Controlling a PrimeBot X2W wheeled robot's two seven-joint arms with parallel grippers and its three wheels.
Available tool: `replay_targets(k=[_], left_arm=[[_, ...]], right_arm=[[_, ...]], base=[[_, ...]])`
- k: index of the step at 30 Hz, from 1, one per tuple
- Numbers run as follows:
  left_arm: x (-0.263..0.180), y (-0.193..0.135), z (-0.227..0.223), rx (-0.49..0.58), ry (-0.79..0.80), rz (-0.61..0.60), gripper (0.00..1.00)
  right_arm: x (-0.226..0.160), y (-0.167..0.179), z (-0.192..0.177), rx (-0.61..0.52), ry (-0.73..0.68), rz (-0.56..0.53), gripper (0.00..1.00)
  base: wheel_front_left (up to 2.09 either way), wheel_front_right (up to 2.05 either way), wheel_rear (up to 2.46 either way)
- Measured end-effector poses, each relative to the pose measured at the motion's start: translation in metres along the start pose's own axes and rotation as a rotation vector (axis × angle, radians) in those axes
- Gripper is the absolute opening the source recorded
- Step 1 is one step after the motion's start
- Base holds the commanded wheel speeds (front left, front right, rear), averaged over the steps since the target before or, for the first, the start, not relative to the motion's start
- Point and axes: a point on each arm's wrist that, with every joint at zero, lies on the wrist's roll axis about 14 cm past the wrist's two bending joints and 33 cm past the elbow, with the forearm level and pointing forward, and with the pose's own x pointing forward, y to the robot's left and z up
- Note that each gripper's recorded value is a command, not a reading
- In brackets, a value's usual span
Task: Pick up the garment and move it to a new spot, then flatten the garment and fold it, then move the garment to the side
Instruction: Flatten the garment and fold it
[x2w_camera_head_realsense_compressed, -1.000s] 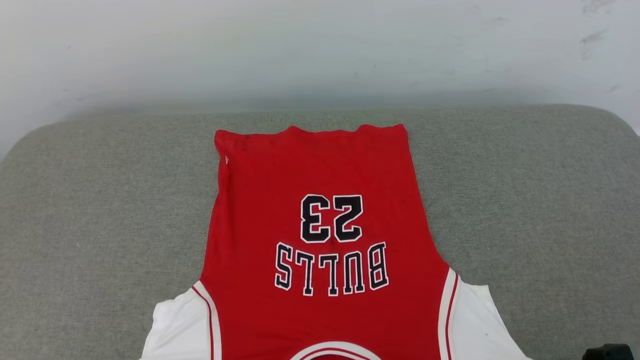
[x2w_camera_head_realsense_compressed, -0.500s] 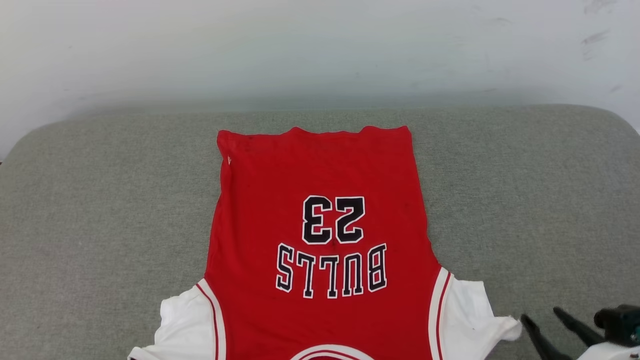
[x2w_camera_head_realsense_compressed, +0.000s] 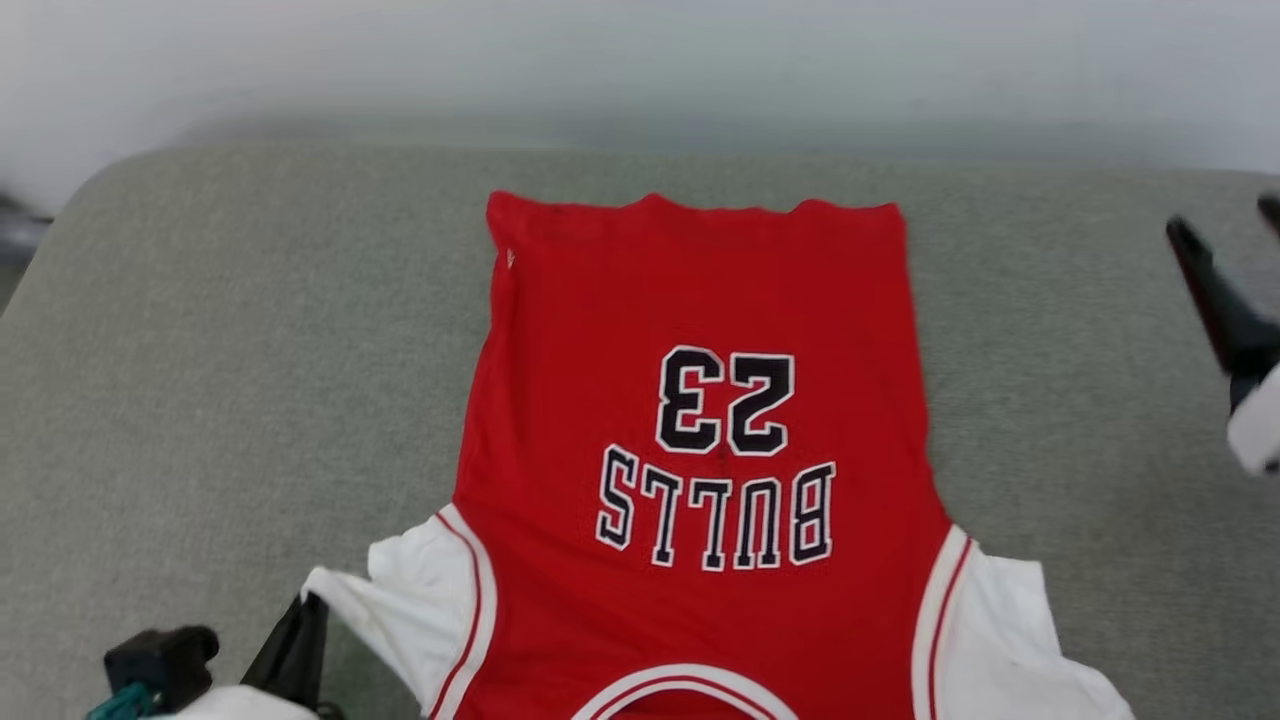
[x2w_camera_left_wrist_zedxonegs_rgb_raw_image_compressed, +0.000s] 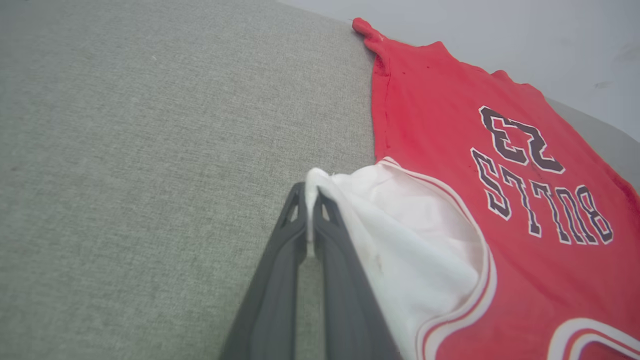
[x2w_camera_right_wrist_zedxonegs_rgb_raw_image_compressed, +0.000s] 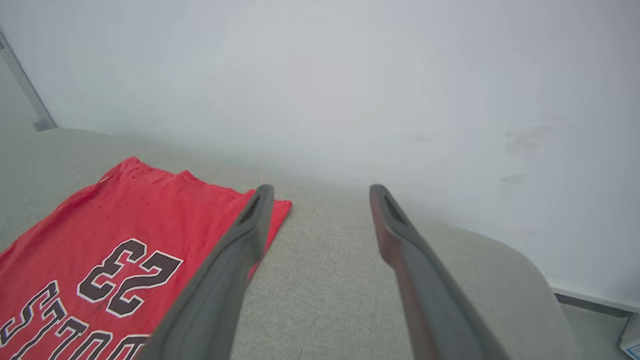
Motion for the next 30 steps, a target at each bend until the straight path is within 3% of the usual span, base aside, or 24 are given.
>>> replay_targets(k=[5,11,18,30], left_arm=[[0.012,-0.006,0.005,-0.007,-0.020,-0.010,0.00],[0.024,-0.006,0.002,-0.023,-0.020,0.000,0.00],[0.037,-0.002,-0.006,-0.026,-0.011,0.022,0.00],[0.046,0.013,-0.024,-0.032,0.021,0.089,0.00]], right_arm=[[0.055,0.023,0.017,-0.061,0.065,0.090,1.00],[0.117,0.051,-0.006,-0.130,0.286,0.170,1.00],[0.163,0.062,-0.085,-0.148,0.723,0.198,1.00],[0.189,0.078,-0.187,-0.193,1.042,0.210,1.00]], base=[[0.00,0.00,0.00],[0.00,0.00,0.00],[0.00,0.00,0.00],[0.00,0.00,0.00]])
